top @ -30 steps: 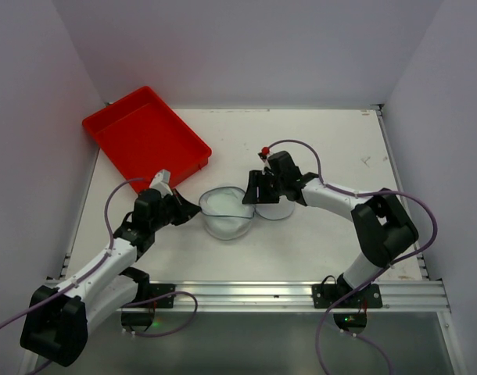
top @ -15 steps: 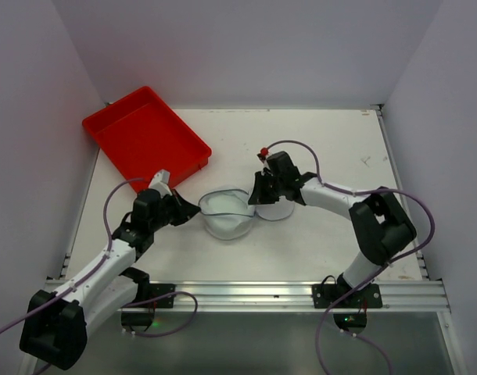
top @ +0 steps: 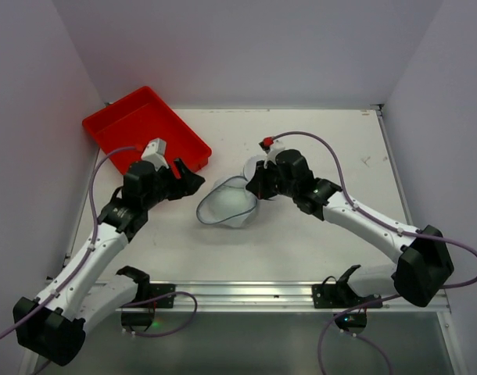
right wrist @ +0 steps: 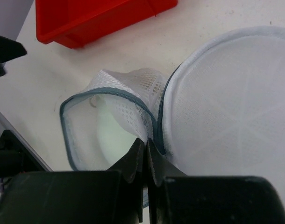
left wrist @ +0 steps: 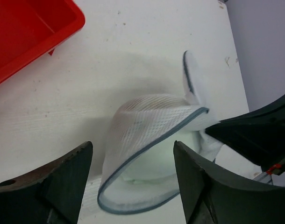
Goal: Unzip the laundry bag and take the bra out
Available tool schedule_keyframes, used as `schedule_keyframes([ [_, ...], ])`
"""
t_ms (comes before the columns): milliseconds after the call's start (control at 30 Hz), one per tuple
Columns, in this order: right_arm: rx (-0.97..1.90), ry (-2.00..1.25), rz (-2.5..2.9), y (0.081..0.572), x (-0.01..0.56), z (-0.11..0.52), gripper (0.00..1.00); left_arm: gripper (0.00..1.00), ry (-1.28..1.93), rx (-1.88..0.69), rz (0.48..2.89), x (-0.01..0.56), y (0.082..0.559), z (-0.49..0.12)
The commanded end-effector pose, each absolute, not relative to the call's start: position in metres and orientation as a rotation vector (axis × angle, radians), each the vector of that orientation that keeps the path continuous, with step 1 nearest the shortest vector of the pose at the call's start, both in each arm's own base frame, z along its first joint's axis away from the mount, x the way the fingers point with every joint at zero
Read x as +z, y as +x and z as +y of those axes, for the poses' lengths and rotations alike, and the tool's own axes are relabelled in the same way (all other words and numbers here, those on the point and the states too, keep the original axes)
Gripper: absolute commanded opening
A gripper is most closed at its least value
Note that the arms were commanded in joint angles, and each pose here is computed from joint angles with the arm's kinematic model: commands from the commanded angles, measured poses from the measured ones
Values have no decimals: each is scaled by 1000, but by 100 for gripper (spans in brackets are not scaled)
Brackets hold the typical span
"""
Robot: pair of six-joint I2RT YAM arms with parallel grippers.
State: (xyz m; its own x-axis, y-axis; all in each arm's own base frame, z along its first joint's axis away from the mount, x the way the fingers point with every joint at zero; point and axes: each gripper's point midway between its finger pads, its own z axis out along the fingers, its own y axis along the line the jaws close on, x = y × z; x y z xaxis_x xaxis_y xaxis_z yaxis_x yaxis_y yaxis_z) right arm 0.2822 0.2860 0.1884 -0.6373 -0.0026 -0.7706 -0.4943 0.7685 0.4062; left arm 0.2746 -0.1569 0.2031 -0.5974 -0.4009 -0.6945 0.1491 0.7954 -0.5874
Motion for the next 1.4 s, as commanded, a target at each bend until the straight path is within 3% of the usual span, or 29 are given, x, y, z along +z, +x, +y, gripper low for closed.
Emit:
schedule_keyframes([
  [0, 738, -362, 2131, 292, 180, 289, 0, 75, -118, -773, 2078, 234, 270, -184],
  [133, 740, -320, 2150, 294, 171, 289, 0, 74, -74, -760, 2148, 224, 270, -232],
  [300, 711, -284, 2174, 295, 165, 285, 0, 65, -93, -707, 2216, 197, 260, -260],
  [433, 710, -263, 2172, 295, 164, 282, 0, 63, -73, -701, 2255, 182, 249, -278],
  [733, 729, -269, 2179, 289, 164, 286, 0, 89, -129, -463, 2355, 116, 261, -267],
  [833, 744, -277, 2182, 285, 163, 290, 0, 89, -120, -410, 2376, 102, 266, -269],
  [900, 746, -280, 2191, 283, 160, 292, 0, 85, -107, -402, 2400, 93, 266, -273],
  [1000, 755, -274, 2193, 283, 159, 293, 0, 70, -109, -410, 2408, 84, 266, -275],
  [1033, 757, -272, 2192, 282, 159, 292, 0, 57, -113, -411, 2406, 82, 266, -275],
  [1100, 743, -264, 2193, 284, 158, 291, 0, 41, -117, -408, 2403, 78, 266, -275],
  [1133, 737, -262, 2198, 284, 156, 290, 0, 21, -118, -408, 2401, 78, 266, -275],
  [1200, 710, -258, 2210, 284, 150, 286, 0, 3, -111, -423, 2386, 84, 266, -274],
  [1367, 584, -197, 2239, 295, 131, 264, 0, 0, 9, -556, 2289, 121, 259, -278],
])
